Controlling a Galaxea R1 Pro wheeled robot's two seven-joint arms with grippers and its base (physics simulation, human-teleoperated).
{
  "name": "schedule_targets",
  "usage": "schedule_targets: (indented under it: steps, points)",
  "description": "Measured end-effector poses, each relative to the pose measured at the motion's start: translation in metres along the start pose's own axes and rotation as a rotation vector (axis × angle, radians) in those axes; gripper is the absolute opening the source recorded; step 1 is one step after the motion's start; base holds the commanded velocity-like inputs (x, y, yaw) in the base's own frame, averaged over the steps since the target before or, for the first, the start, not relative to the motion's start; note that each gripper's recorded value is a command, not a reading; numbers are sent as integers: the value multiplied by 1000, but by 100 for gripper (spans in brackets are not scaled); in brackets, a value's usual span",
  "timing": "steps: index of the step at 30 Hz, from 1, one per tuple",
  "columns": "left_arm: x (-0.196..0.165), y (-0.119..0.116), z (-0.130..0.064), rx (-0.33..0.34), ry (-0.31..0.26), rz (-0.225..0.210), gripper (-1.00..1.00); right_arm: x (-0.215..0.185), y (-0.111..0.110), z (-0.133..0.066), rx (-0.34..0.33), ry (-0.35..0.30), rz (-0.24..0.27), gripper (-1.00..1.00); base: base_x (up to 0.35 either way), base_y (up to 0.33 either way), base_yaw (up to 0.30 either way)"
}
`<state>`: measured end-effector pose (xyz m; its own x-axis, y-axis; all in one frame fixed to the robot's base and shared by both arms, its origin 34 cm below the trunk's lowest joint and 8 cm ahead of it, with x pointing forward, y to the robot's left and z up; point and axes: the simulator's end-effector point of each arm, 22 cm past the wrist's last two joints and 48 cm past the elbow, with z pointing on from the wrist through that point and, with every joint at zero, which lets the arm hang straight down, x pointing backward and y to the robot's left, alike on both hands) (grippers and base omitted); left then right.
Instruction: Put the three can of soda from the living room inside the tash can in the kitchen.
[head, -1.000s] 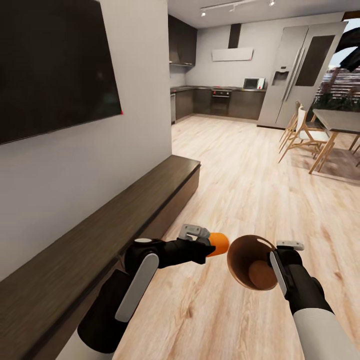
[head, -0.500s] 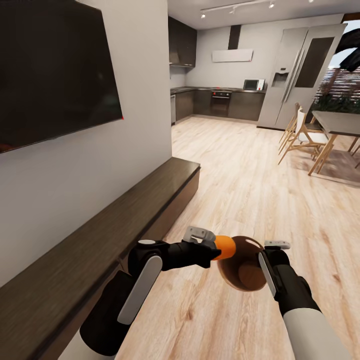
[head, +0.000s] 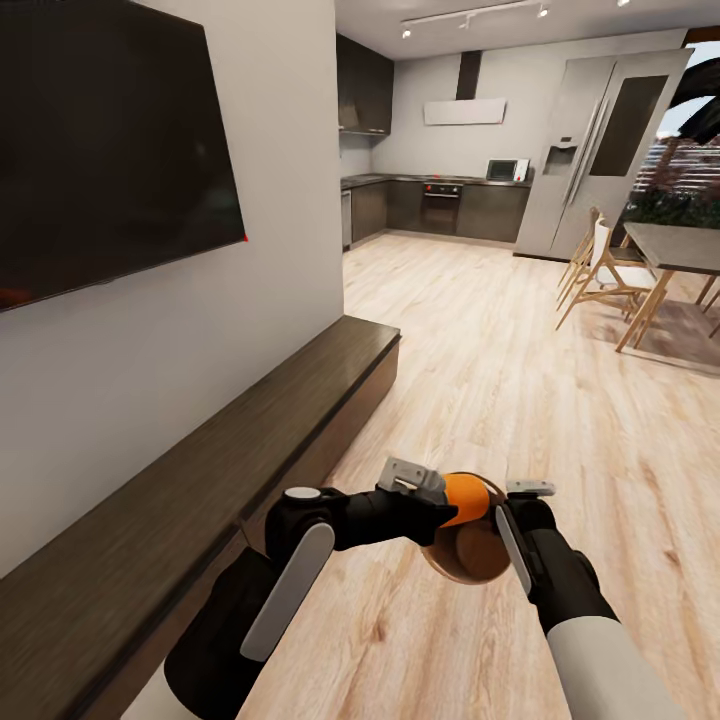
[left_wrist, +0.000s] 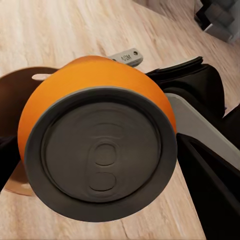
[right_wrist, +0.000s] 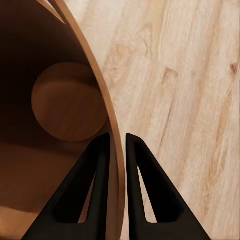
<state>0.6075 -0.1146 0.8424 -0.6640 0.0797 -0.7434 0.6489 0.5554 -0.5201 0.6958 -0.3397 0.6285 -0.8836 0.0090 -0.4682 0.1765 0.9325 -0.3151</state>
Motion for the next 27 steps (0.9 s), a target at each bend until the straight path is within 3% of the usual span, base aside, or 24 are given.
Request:
schedule_targets:
  steps: [18,27]
  points:
    - [0,3,1,-14,0,7,-100,0,0,0,0,0,-1,-100,0,0,0]
    - [6,14,4,-52,16,-1,-100,0,0,0,-1,0,0,-100,0,0,0]
